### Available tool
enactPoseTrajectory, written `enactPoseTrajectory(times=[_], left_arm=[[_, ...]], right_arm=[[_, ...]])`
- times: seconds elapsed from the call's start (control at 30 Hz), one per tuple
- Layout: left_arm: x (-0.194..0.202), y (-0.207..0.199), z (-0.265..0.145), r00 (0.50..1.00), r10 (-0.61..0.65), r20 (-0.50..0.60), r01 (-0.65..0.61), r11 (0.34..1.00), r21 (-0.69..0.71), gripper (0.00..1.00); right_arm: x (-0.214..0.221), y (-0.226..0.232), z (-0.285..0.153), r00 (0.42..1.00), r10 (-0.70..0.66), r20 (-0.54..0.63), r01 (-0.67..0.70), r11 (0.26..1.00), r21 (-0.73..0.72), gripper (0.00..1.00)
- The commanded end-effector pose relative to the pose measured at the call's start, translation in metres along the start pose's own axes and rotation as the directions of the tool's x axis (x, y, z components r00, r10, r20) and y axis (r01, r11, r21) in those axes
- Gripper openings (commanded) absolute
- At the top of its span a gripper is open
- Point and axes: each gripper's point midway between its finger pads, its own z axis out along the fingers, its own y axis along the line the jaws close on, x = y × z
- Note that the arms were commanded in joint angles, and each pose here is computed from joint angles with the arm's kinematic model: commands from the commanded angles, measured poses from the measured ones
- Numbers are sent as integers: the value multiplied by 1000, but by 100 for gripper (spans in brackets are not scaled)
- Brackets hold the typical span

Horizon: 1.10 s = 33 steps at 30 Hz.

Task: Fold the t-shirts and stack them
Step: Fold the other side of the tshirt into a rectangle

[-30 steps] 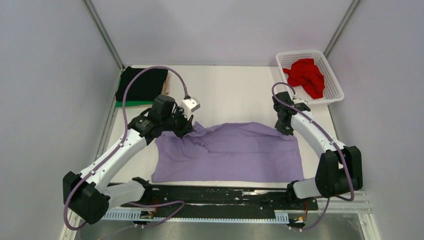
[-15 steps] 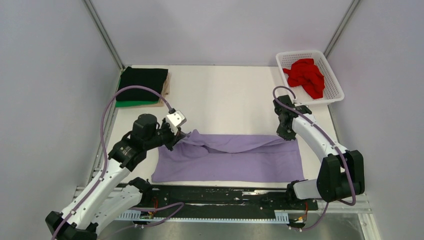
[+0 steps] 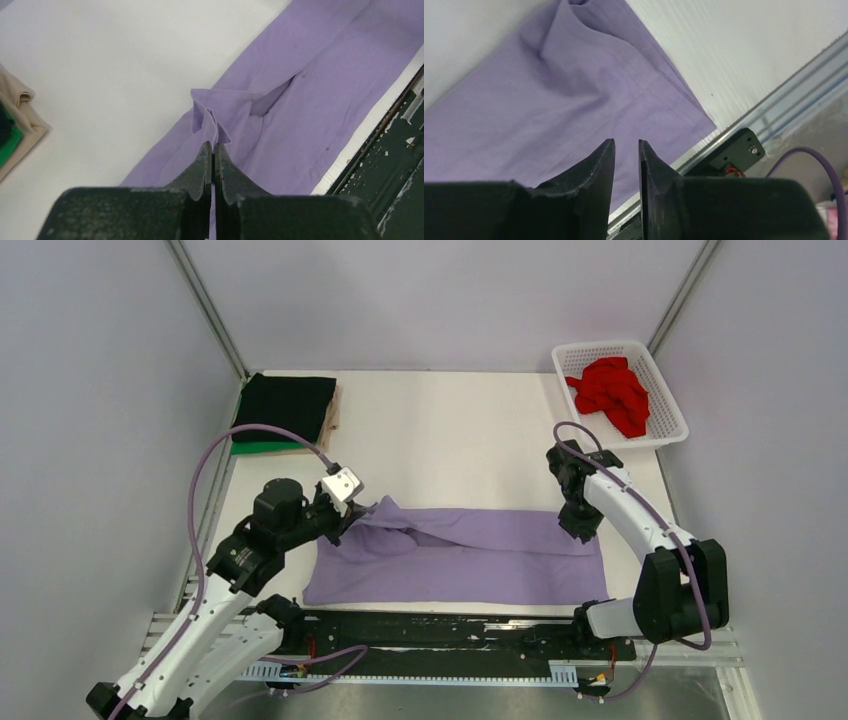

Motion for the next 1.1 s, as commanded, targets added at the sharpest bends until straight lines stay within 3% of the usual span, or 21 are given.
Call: enactPoseTrajectory(times=[0.0, 0.1, 0.23, 0.27, 0.3, 0.37, 0.4, 0.5, 0.57, 0.63, 0.73, 0.83, 0.93, 1.03, 1.07], left_arm=[[-12, 0, 0, 998, 31, 54, -31, 1000, 0, 4], [-11, 1, 1, 999, 25, 48, -25, 1000, -4, 10], [-15, -2, -1, 998, 22, 66, -23, 1000, 12, 29], [-17, -3, -3, 997, 24, 79, -25, 1000, 14, 42], [-21, -6, -7, 994, 25, 106, -27, 999, 18, 48], [-30, -14, -17, 985, 39, 170, -47, 998, 46, 84], [-33, -17, -20, 980, 45, 195, -57, 997, 52, 96], [-48, -10, -38, 956, 21, 293, -15, 1000, -22, 100], [-59, 9, -45, 934, -47, 353, 97, 988, -124, 100], [-70, 32, -46, 909, -108, 403, 210, 953, -218, 100], [-78, 66, -38, 866, -256, 430, 413, 850, -327, 100], [-81, 95, -13, 828, -431, 359, 557, 707, -437, 100], [-49, 92, 25, 715, -672, 193, 677, 595, -435, 100], [3, 94, 60, 579, -813, 59, 743, 497, -448, 100], [12, 95, 65, 509, -860, 47, 791, 445, -419, 100]], right_arm=[[7, -26, -2, 997, 74, -6, -72, 987, 144, 27], [0, -23, -3, 996, 84, 14, -85, 987, 139, 36], [-17, -17, -12, 991, 110, 75, -117, 989, 89, 45], [-23, -14, -17, 988, 124, 96, -130, 989, 65, 50], [-28, -11, -20, 985, 131, 113, -136, 990, 35, 52], [-37, -3, -29, 978, 150, 147, -145, 988, -43, 58], [-41, 3, -33, 975, 151, 162, -137, 986, -92, 69], [-50, 28, -50, 974, 124, 189, -68, 958, -278, 91], [-49, 53, -62, 977, 61, 202, 31, 906, -423, 97], [-42, 87, -84, 973, -34, 229, 170, 776, -607, 98], [-14, 134, -141, 938, -162, 307, 347, 396, -850, 100], [20, 163, -188, 870, -220, 441, 463, 58, -884, 100], [60, 190, -217, 781, -255, 570, 539, -187, -821, 100], [97, 219, -226, 683, -316, 659, 572, -328, -751, 100], [107, 230, -228, 650, -324, 687, 589, -357, -725, 100]])
